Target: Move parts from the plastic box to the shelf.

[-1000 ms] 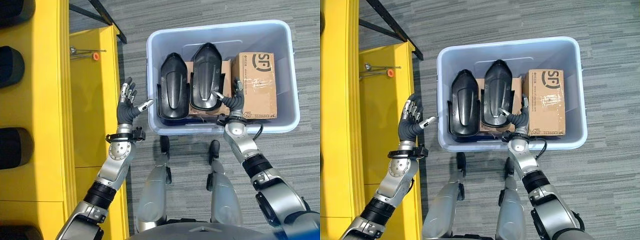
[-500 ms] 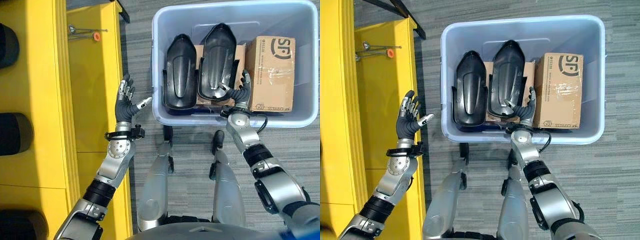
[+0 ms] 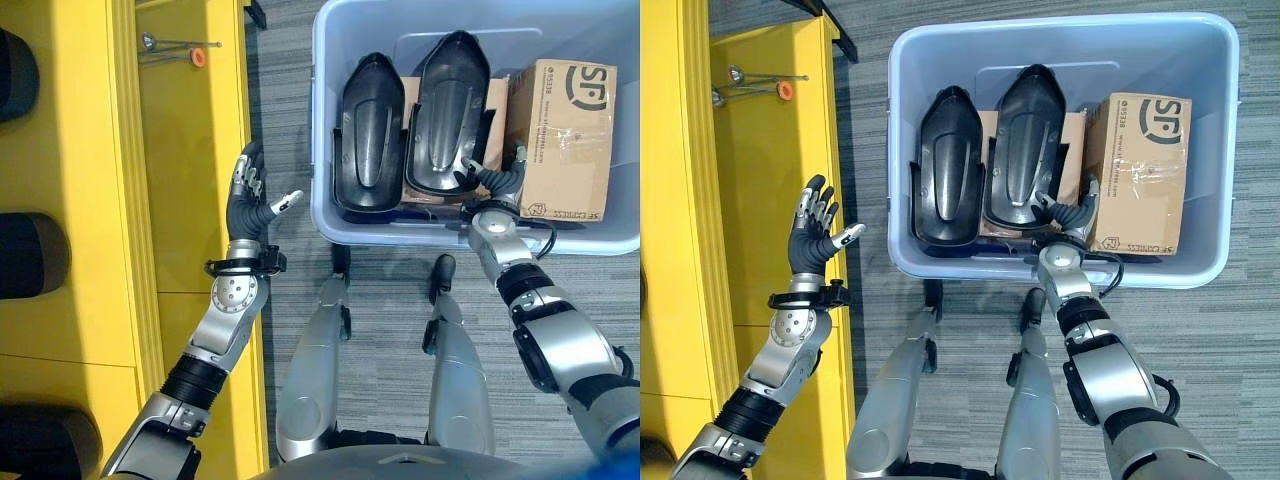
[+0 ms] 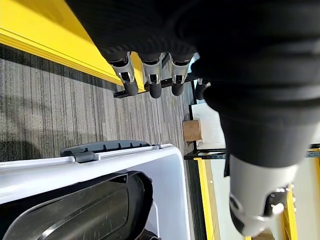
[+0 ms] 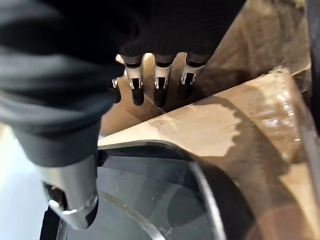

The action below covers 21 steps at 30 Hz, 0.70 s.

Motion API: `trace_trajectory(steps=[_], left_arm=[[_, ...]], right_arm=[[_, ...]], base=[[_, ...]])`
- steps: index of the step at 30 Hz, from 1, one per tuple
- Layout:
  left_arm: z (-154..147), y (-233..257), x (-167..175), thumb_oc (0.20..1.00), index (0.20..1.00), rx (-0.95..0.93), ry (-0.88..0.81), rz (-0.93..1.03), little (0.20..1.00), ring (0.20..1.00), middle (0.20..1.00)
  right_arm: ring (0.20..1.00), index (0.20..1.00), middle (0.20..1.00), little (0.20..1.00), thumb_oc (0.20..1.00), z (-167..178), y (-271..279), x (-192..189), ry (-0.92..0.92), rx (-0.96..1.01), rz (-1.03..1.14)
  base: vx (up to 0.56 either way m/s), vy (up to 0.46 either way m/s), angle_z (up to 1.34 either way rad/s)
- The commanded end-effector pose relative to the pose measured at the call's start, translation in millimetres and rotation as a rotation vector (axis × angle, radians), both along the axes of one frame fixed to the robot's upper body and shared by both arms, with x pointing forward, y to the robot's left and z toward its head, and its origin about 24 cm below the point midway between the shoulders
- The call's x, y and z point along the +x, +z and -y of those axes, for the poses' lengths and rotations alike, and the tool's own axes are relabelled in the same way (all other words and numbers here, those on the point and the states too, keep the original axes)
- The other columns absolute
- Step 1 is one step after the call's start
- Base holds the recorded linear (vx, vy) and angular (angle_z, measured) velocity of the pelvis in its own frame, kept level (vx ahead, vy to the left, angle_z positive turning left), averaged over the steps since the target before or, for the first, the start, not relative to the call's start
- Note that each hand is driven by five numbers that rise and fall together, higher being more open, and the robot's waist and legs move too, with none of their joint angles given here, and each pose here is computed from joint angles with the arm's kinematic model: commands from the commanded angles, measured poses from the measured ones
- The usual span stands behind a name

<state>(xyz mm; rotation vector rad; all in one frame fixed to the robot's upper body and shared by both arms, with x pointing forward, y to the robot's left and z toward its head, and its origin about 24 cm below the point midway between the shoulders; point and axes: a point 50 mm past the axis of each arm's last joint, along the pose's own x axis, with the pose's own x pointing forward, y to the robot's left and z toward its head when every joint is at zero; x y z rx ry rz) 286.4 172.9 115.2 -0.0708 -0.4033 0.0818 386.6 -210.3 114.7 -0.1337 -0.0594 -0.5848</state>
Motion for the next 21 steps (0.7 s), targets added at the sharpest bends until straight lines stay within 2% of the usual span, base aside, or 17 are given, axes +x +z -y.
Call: trace_trajectory(steps=[1,21], left_arm=[[4.5,20.7,-11.7,1.000,1.000,0.020,-0.042,0.135,1.000,1.000,1.000],[10.4,29.0,-8.1,1.000,1.000,0.030,-0.051,0.170,1.000,1.000,1.000]], right_arm=[[1.000,1.000,1.000,1.000,1.000,21.1,16.9,1.0,-0.050,-0.011,0.052],[1.000,1.000,1.000,1.000,1.000,23.7,10.2,5.7,-0.061,-0.099,-0.071]], base=[[0.00,0.000,0.00],[0.01,-0.002,0.05]])
